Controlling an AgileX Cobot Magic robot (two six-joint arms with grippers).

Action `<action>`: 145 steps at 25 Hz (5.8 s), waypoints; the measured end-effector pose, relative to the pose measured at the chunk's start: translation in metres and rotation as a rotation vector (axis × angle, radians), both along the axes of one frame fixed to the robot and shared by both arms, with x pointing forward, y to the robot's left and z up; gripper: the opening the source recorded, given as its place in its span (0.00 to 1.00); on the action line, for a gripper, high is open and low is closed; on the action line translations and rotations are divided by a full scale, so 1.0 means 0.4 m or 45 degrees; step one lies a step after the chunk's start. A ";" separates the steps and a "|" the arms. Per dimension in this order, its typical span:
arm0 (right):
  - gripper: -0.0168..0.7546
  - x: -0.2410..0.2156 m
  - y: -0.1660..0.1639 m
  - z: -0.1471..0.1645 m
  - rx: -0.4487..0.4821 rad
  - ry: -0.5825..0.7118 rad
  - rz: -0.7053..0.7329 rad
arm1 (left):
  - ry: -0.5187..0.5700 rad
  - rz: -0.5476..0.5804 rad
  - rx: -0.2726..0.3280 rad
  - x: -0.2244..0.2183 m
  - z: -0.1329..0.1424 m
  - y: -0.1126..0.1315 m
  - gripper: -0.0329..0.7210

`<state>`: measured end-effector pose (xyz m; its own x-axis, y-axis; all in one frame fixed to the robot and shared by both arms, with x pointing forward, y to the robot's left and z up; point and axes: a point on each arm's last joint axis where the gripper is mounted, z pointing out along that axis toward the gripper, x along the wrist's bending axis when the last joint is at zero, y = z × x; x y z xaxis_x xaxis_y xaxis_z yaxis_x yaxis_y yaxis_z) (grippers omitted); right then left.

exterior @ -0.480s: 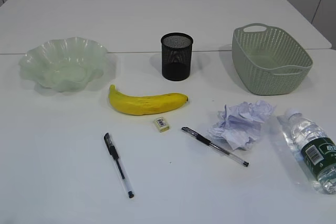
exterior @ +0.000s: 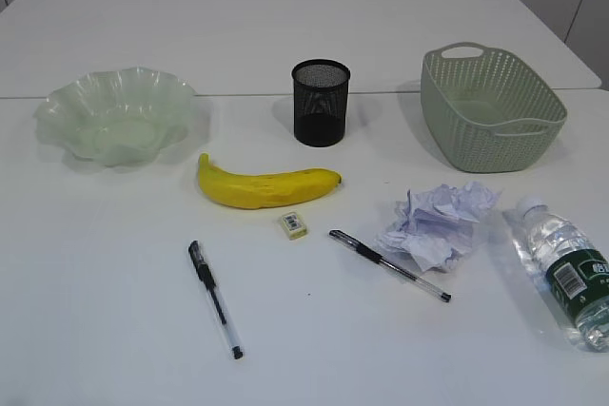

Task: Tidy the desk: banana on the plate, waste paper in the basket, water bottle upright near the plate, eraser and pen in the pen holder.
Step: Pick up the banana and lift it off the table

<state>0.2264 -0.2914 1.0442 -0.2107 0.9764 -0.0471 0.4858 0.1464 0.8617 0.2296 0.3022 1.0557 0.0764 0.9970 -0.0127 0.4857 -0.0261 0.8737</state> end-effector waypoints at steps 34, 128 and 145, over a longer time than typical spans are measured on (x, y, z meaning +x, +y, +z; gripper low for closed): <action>0.72 -0.001 0.007 0.001 0.037 0.001 0.028 | 0.000 0.000 0.000 0.000 0.000 0.000 0.81; 0.72 0.499 0.088 0.222 0.176 0.633 0.165 | 0.422 -0.627 0.607 0.918 0.044 -0.318 0.76; 0.72 0.488 0.093 0.218 0.191 0.700 0.192 | 0.562 -1.099 0.783 0.992 -0.113 -0.491 0.72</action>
